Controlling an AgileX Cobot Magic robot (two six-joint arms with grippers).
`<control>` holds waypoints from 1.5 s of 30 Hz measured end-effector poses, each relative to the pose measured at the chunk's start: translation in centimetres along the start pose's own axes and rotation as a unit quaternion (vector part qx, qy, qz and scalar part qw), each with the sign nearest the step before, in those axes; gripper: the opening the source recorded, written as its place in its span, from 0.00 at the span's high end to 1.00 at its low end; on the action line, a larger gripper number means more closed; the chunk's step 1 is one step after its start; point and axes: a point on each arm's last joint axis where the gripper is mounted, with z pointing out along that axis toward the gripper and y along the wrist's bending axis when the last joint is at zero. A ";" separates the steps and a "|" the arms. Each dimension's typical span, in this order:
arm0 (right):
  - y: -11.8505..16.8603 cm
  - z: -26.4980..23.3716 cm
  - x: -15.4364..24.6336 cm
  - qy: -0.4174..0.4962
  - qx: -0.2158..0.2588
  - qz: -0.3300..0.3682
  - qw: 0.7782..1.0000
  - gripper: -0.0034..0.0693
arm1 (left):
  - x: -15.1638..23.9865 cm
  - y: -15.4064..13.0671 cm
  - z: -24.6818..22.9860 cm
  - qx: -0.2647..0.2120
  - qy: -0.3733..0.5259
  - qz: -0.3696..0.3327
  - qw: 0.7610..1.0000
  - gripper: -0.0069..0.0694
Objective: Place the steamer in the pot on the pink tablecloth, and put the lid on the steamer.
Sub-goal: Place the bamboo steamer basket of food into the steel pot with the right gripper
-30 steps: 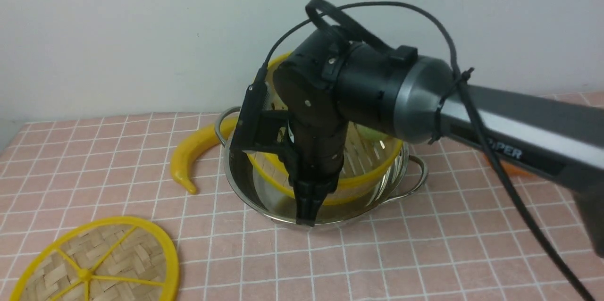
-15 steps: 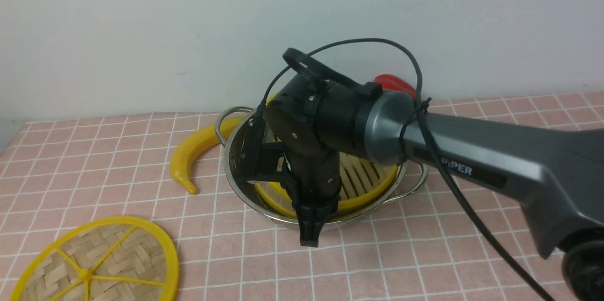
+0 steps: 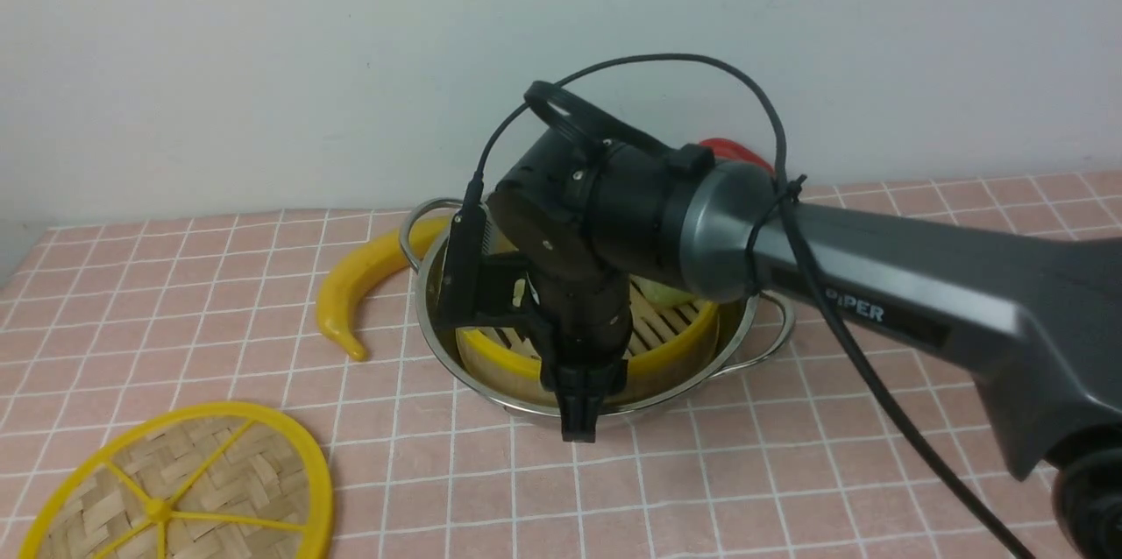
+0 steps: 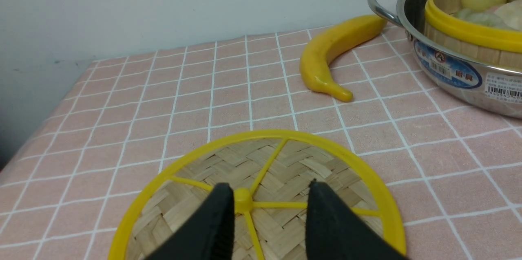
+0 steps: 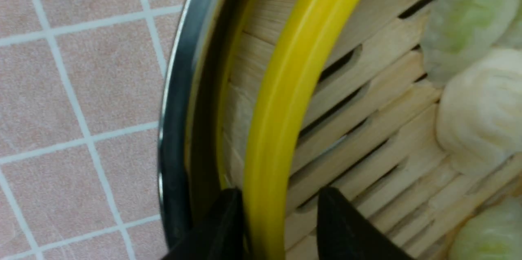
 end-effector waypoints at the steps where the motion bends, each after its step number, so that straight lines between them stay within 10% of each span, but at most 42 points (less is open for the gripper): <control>1: 0.0 0.0 0.0 0.000 0.001 0.001 1.000 0.54 | 0.0 0.0 0.0 0.000 0.000 0.000 1.000 0.59; 27: -0.3 -1.5 0.1 -0.017 0.005 0.036 0.999 0.49 | 0.0 0.0 0.0 0.000 0.000 0.000 1.000 0.59; 40: -0.4 -1.9 0.1 -0.019 0.011 0.062 0.998 0.16 | 0.0 0.0 0.0 0.000 0.000 0.000 1.000 0.59; 45: -1.3 -5.1 0.5 -0.050 0.039 0.122 0.990 0.30 | 0.0 0.0 0.0 0.000 0.000 0.000 1.000 0.59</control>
